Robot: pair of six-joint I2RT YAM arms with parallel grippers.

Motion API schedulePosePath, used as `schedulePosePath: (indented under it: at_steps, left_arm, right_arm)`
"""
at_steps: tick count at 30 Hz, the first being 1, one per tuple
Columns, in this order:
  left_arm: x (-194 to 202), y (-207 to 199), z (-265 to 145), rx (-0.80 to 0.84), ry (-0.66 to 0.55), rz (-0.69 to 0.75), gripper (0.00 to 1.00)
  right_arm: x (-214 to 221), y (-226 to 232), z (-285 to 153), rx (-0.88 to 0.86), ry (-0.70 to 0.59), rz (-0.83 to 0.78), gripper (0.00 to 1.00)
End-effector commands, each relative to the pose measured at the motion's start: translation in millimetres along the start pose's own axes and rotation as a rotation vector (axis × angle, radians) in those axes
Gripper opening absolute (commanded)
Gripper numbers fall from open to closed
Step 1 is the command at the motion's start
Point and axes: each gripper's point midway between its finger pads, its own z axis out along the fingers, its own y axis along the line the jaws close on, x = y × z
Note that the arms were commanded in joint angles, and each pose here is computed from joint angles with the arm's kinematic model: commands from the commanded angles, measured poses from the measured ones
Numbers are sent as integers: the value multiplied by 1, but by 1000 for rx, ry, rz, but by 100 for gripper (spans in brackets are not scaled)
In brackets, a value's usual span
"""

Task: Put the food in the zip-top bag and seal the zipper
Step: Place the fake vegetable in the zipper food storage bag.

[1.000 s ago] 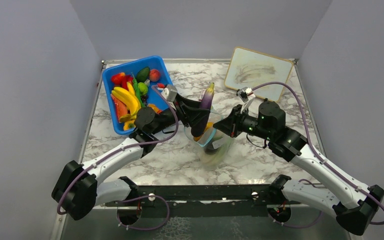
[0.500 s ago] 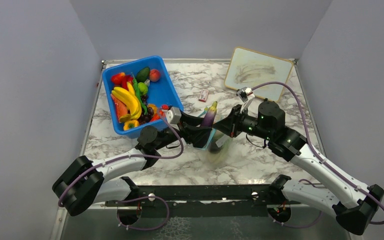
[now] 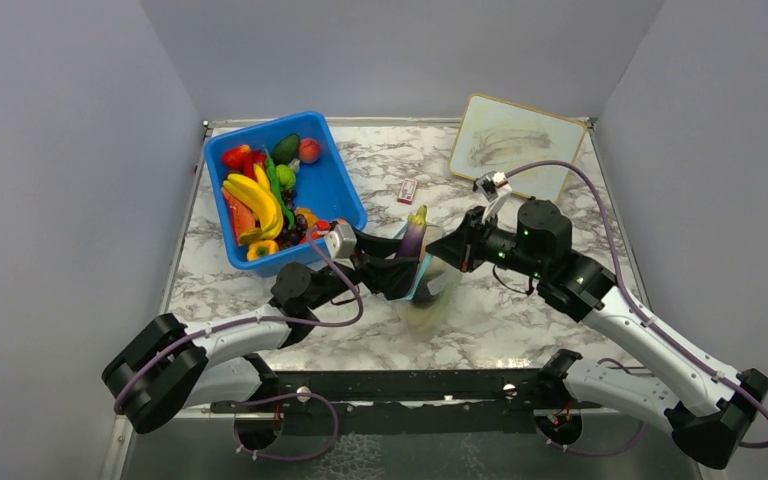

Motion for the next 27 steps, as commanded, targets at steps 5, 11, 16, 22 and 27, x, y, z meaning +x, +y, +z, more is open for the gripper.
schedulePosePath:
  at_steps: [5,11,16,22,27]
  left_arm:
    - [43,15,-20,-132,173,-83,12]
    - [59,11,-28,-136,253,-125,14]
    - [59,-4,-36,-56,265,-105,17]
    - [60,-20,-43,11,296,-127,17]
    - [71,-27,-47,39,360,-166,17]
  right_arm:
    - [-42,14,-2,-10,-128,-20,1]
    - [-41,10,6,8,-101,-30,1]
    - [-39,3,10,31,-95,-38,1]
    - [-31,-17,12,122,-90,-15,1]
    - [-24,-27,14,164,-86,13,1]
